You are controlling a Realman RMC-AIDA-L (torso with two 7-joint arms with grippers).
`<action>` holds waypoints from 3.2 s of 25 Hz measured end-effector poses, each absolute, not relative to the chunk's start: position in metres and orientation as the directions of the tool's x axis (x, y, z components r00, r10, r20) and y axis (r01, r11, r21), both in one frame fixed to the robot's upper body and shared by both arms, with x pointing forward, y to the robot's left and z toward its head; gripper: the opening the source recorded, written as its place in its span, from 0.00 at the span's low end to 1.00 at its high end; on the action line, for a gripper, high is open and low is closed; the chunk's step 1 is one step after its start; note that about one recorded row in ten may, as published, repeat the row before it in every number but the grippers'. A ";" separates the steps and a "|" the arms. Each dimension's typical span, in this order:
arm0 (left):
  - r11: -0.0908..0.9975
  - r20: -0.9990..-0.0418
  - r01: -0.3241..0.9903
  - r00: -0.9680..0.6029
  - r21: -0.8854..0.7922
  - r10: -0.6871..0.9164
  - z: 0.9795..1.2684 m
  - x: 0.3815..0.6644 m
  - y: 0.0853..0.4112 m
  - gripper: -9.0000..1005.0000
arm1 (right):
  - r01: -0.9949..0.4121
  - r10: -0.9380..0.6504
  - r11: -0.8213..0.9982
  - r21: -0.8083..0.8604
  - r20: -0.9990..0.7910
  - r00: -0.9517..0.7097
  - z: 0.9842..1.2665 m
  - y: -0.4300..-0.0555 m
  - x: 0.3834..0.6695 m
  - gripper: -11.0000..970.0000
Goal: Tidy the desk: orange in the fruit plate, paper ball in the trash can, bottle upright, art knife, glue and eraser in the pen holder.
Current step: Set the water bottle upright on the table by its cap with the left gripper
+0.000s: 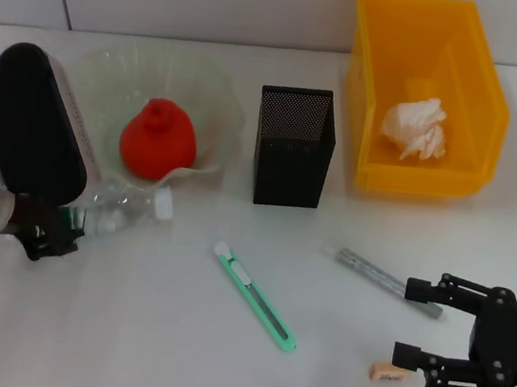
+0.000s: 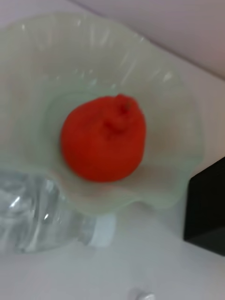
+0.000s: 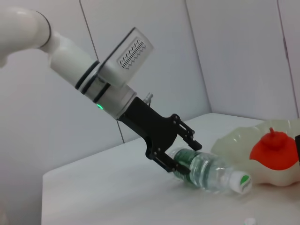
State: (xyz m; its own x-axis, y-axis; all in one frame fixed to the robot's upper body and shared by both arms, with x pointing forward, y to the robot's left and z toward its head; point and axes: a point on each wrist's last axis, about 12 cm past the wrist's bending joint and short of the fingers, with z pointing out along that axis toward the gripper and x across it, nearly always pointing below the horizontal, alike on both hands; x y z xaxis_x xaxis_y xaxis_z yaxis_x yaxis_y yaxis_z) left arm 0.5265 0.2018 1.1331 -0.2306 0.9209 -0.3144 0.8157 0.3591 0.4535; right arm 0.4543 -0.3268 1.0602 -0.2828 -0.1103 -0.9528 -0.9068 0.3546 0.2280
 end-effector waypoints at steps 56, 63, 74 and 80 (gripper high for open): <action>0.040 -0.286 0.844 0.136 0.535 0.949 1.121 0.523 0.120 0.64 | -0.911 -0.117 0.335 0.241 -0.949 -0.294 1.064 -0.326 0.459 0.86; 0.025 -0.258 0.845 0.134 0.534 0.957 1.115 0.528 0.122 0.64 | -0.911 -0.116 0.334 0.241 -0.949 -0.294 1.064 -0.326 0.459 0.86; 0.015 -0.249 0.840 0.144 0.543 0.958 1.112 0.533 0.120 0.63 | -0.911 -0.113 0.332 0.243 -0.949 -0.294 1.063 -0.324 0.460 0.86; 0.003 -0.233 0.837 0.150 0.547 0.961 1.106 0.539 0.121 0.63 | -0.913 -0.114 0.329 0.243 -0.949 -0.294 1.064 -0.323 0.460 0.86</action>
